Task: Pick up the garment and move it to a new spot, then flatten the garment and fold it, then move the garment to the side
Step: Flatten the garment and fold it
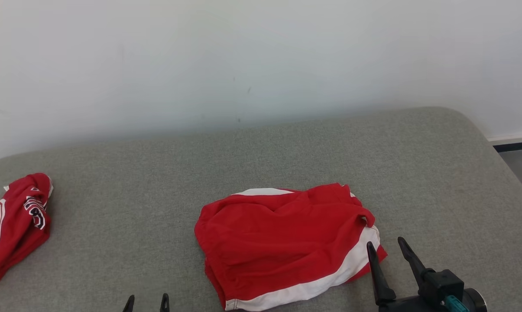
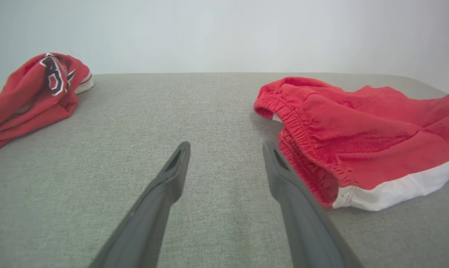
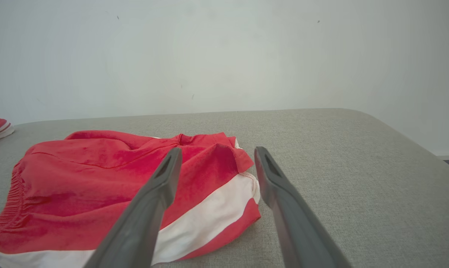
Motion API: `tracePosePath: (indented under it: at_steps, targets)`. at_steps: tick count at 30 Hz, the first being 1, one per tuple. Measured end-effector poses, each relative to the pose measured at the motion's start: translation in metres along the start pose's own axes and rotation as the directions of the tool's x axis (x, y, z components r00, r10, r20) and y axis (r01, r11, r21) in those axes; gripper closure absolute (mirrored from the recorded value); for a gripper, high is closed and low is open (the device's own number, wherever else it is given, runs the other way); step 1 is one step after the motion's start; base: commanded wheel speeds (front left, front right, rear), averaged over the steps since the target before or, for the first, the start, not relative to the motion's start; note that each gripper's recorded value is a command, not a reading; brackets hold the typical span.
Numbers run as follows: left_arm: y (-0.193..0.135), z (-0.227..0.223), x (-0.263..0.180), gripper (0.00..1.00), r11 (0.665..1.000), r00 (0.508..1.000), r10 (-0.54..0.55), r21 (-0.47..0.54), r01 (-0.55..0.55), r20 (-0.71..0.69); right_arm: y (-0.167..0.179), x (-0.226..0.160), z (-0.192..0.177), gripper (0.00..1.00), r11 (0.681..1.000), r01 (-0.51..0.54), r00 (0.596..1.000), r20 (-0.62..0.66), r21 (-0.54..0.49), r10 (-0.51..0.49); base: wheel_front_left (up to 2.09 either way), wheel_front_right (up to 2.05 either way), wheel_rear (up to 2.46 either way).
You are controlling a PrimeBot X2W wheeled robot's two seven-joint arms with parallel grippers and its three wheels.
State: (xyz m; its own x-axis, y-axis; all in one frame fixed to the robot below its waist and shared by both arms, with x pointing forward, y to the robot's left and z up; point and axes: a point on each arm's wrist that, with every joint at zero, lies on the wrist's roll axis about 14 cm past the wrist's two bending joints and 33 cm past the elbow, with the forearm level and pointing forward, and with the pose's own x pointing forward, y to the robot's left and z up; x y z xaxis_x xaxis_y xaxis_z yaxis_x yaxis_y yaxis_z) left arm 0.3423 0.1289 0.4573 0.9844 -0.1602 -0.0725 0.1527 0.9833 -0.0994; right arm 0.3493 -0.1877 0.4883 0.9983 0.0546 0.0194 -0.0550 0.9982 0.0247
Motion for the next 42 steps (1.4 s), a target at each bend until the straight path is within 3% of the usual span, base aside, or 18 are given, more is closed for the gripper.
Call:
tracePosePath:
  at_steps: [9,30,35,42]
  targets:
    - [0.031,0.01,-0.015,0.0,0.995,0.995,0.095,0.029,-0.096,0.036,0.008,-0.005,0.004,0.0,1.0,-0.017,1.0,0.016,0.014,0.017,0.0,0.0,0.0]
    - [0.042,0.007,-0.016,0.0,0.992,0.992,0.12,0.03,-0.121,0.027,0.017,0.004,-0.008,0.0,0.999,-0.039,0.999,-0.023,0.03,0.04,0.0,0.0,0.0]
    - [0.024,0.002,-0.009,0.0,0.997,0.999,0.052,-0.05,-0.052,0.011,0.017,0.004,-0.017,0.0,0.999,-0.038,0.998,-0.051,0.036,0.039,0.0,0.0,0.0]
    - [-0.057,-0.04,-0.012,0.0,0.963,0.974,-0.191,-0.214,0.163,-0.118,0.011,0.006,-0.033,0.0,0.999,-0.028,0.994,-0.103,0.027,0.03,0.0,0.0,0.0]
